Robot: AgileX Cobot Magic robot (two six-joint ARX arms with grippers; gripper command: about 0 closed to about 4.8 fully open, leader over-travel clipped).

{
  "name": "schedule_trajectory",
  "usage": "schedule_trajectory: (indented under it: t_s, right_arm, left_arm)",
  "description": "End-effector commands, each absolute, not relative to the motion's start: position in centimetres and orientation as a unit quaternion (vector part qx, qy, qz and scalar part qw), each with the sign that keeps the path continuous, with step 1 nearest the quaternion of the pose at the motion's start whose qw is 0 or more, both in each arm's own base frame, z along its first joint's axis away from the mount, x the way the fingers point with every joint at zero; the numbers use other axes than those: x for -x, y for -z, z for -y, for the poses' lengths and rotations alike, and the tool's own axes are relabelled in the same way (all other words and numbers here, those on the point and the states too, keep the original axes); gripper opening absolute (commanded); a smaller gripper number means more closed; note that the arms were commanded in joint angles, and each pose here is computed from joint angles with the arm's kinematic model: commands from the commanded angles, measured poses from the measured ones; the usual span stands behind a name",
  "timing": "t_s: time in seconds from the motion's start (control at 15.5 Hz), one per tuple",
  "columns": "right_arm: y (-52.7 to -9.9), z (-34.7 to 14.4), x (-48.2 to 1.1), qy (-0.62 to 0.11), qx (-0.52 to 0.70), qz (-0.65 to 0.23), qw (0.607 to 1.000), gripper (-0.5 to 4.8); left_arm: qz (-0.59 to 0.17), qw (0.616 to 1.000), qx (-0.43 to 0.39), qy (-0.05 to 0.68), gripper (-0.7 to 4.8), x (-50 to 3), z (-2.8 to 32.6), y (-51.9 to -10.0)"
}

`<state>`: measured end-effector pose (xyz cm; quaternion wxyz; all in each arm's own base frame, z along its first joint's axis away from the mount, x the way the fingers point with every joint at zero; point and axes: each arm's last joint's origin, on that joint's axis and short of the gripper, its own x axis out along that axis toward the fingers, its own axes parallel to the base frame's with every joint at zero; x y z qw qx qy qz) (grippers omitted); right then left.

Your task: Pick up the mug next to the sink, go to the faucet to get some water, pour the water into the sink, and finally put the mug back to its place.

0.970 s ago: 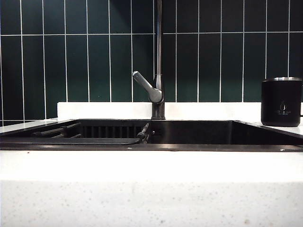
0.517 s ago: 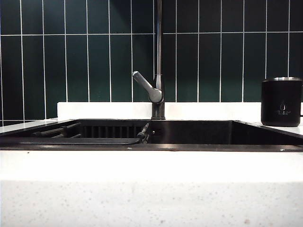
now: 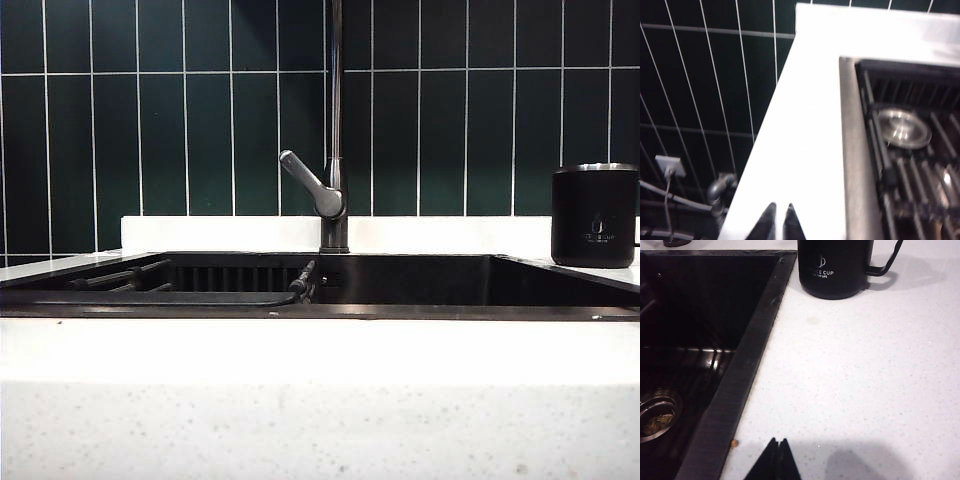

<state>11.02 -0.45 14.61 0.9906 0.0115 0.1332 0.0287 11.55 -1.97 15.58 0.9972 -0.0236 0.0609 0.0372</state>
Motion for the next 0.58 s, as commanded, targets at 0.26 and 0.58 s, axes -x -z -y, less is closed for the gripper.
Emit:
schedule_trajectory:
  t_s: [0.26, 0.58]
  right_arm:
    - [-14.8, 0.5, -11.1, -0.028, -0.01, -0.128, 0.991, 0.0]
    - [-14.8, 0.5, -11.0, -0.028, -0.01, -0.128, 0.991, 0.0]
  left_arm:
    - [0.002, 0.999, 0.043, -0.003, 0.21, -10.7, 1.9, -16.8]
    - [0.026, 0.999, 0.047, -0.002, 0.21, -9.9, 1.7, -17.2]
